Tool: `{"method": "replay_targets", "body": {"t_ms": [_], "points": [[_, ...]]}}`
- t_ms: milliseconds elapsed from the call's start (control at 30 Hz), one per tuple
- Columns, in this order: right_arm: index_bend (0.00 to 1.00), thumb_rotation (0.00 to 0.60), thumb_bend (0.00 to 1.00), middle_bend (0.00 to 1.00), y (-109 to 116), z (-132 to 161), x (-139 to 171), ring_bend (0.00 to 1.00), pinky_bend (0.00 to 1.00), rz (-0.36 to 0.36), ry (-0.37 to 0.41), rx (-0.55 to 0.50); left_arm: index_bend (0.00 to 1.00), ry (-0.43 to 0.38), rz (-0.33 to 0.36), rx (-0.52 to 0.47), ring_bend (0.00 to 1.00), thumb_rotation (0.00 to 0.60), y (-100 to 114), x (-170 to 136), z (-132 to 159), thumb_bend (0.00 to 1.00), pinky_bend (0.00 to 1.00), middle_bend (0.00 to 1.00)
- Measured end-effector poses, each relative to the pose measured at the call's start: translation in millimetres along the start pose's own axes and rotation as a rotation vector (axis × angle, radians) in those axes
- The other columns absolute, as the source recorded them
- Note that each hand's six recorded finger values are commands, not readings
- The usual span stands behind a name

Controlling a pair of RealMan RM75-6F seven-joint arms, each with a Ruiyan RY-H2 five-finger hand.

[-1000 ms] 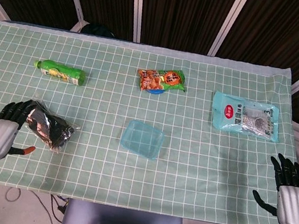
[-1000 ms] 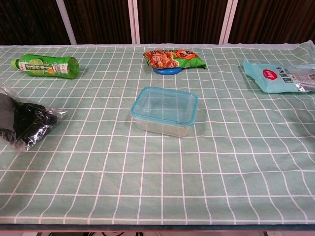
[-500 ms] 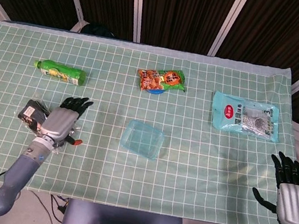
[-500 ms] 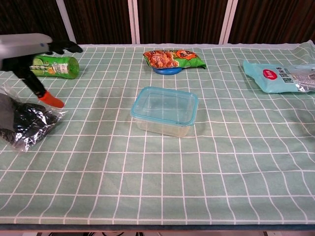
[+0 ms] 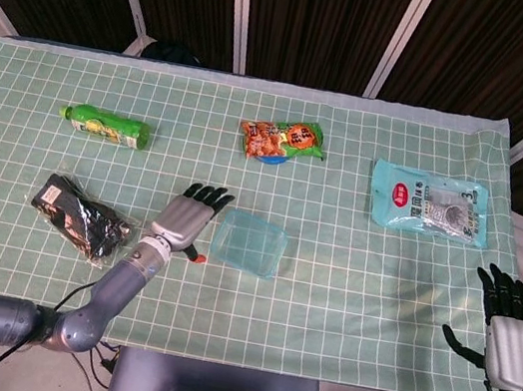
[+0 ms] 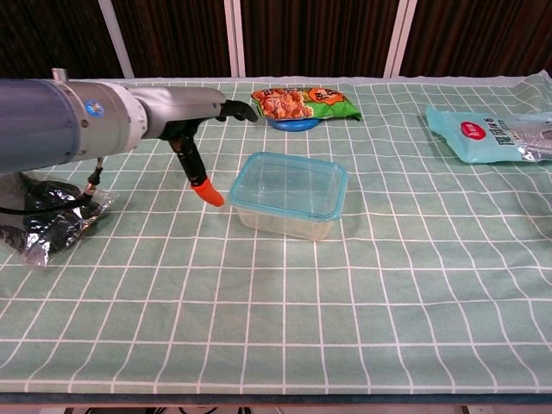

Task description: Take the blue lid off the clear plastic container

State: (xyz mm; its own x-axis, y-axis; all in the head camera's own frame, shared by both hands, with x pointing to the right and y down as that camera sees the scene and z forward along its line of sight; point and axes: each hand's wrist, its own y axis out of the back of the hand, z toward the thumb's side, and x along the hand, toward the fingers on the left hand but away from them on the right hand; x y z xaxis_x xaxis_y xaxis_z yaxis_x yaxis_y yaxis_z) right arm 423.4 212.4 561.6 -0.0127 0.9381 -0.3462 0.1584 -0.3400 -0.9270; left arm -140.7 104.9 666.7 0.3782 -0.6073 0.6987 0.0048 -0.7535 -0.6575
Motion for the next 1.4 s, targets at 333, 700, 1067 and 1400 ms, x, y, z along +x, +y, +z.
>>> {"method": "replay_targets", "body": {"t_ms": [333, 700, 1067, 1400], "points": [[0.00, 0.600, 0.32, 0.00, -2, -2, -1, 0.00, 0.00, 0.016, -0.019, -0.012, 0.00, -0.050, -0.064, 0.011, 0.00, 0.600, -11, 23, 38, 0.00, 0.00, 0.00], [0.00, 0.600, 0.32, 0.00, -2, -3, -2, 0.00, 0.00, 0.022, -0.030, -0.018, 0.03, -0.063, -0.108, 0.046, 0.08, 0.600, -21, 47, 55, 0.00, 0.20, 0.05], [0.00, 0.600, 0.32, 0.00, -3, -1, -1, 0.00, 0.00, 0.039, -0.034, -0.023, 0.30, -0.128, -0.052, 0.100, 0.35, 0.600, -21, 60, 70, 0.11, 0.44, 0.34], [0.00, 0.600, 0.32, 0.00, -10, 36, 2, 0.00, 0.00, 0.061, 0.064, -0.016, 0.31, -0.331, -0.085, 0.102, 0.35, 0.600, -21, 53, 90, 0.11, 0.44, 0.34]]}}
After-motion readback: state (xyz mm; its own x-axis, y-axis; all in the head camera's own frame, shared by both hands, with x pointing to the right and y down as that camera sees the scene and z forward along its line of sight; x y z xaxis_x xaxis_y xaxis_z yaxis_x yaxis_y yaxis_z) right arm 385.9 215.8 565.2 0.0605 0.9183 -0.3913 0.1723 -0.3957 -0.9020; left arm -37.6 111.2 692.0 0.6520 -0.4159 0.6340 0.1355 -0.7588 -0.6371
